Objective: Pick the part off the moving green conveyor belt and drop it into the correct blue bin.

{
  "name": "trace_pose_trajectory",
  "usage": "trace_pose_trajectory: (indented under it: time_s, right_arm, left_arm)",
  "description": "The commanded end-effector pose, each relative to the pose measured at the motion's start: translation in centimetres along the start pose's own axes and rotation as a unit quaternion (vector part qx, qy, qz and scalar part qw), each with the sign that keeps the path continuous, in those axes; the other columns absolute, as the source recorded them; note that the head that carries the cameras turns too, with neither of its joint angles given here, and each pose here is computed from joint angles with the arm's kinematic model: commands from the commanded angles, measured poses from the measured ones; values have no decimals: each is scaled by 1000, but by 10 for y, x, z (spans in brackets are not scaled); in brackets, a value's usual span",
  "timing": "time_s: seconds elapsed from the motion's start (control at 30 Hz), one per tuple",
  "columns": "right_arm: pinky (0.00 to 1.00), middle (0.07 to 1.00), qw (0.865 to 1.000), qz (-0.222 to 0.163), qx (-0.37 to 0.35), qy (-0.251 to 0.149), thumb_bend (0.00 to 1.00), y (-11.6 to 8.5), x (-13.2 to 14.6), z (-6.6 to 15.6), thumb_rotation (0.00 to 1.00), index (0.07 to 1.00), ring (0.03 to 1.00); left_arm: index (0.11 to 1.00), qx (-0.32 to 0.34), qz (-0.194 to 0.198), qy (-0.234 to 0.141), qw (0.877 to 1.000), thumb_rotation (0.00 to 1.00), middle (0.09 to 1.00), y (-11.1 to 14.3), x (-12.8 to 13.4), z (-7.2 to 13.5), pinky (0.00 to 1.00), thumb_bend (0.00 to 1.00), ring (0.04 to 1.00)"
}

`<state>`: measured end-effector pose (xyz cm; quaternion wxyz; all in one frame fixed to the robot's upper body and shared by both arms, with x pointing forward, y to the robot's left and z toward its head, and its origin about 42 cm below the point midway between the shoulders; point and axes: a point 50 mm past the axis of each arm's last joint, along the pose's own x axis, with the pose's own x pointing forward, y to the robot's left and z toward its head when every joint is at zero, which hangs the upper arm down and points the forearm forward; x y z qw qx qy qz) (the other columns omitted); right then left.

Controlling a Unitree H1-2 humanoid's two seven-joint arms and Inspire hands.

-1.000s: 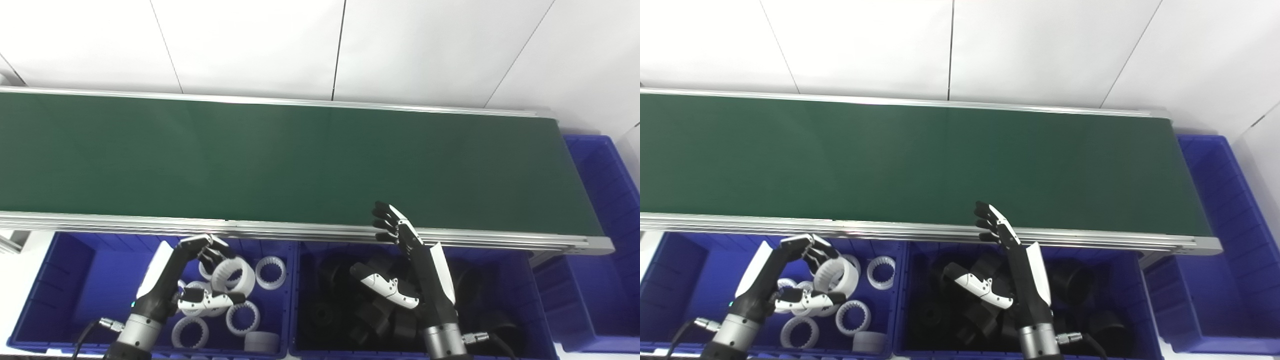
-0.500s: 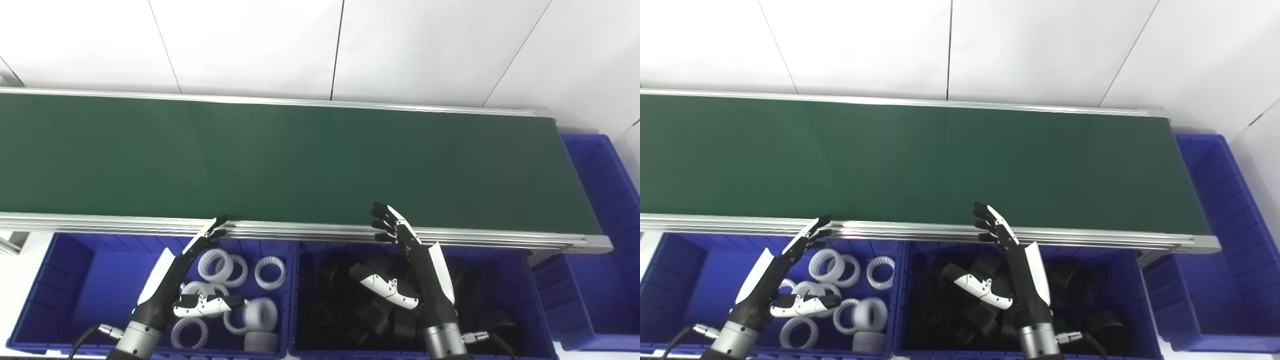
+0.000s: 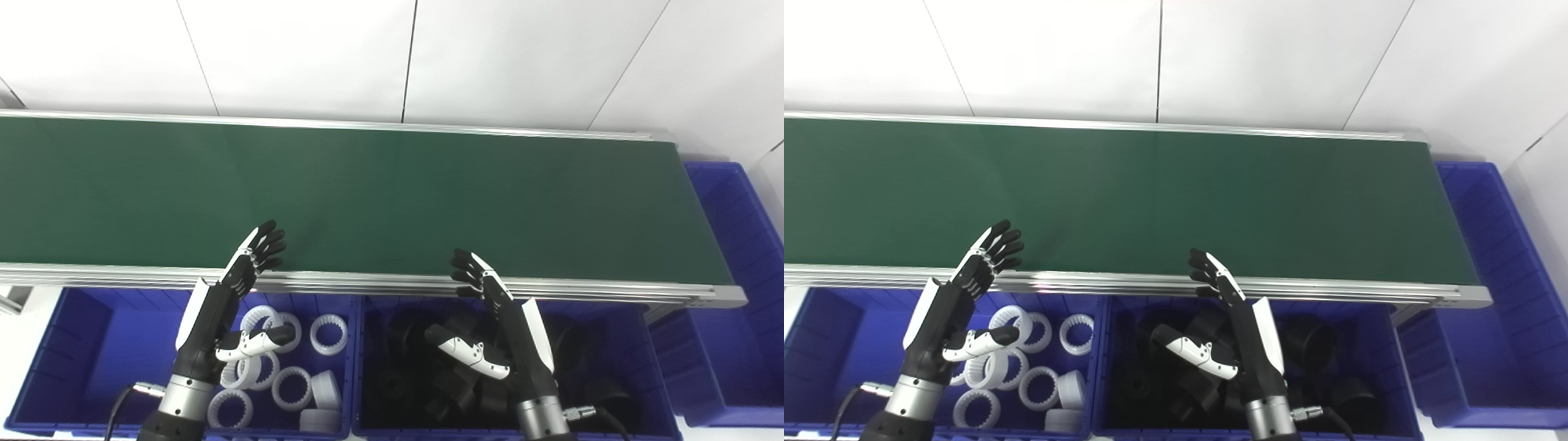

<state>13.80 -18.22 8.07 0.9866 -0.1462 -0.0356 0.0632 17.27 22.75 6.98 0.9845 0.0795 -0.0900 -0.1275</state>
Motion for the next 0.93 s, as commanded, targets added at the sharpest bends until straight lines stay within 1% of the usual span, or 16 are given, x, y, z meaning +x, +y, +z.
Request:
trace_pose_trajectory:
  time_s: [0.0, 0.03, 0.1, 0.17, 0.27, 0.4, 0.53, 0.9]
  right_arm:
    - [727, 852, 1000, -6, 9, -18, 743, 1, 1, 6, 519, 875, 809]
    - [727, 853, 1000, -6, 9, -18, 743, 1, 1, 6, 518, 875, 809]
    - [727, 854, 1000, -5, 9, -17, 742, 1, 1, 5, 521, 876, 806]
    - [727, 854, 1000, -5, 9, -17, 739, 1, 2, 5, 520, 875, 806]
    - [725, 853, 1000, -6, 8, -16, 740, 1, 1, 5, 525, 873, 805]
    - [728, 854, 1000, -6, 8, -15, 743, 1, 2, 4, 530, 874, 809]
    - [726, 852, 1000, -6, 7, -15, 747, 1, 2, 5, 533, 873, 808]
    - [728, 849, 1000, -6, 6, -15, 746, 1, 2, 5, 525, 881, 805]
  left_arm:
    - [915, -8, 6, -29, 1000, 606, 889, 7, 6, 8, 801, 980, 861]
    - [913, -12, 9, -28, 1000, 605, 887, 7, 6, 7, 800, 980, 859]
    - [895, -17, 17, -26, 999, 590, 852, 8, 6, 5, 780, 975, 816]
    - [885, -18, 20, -25, 999, 581, 836, 9, 6, 5, 771, 972, 798]
    - [855, -29, 23, -26, 999, 541, 803, 8, 4, 6, 754, 961, 764]
    - [854, -38, 24, -28, 999, 532, 798, 6, 3, 6, 756, 959, 761]
    - [852, -44, 26, -32, 998, 523, 790, 6, 4, 7, 742, 945, 739]
    - [851, -56, 21, -37, 998, 538, 782, 9, 5, 5, 730, 953, 736]
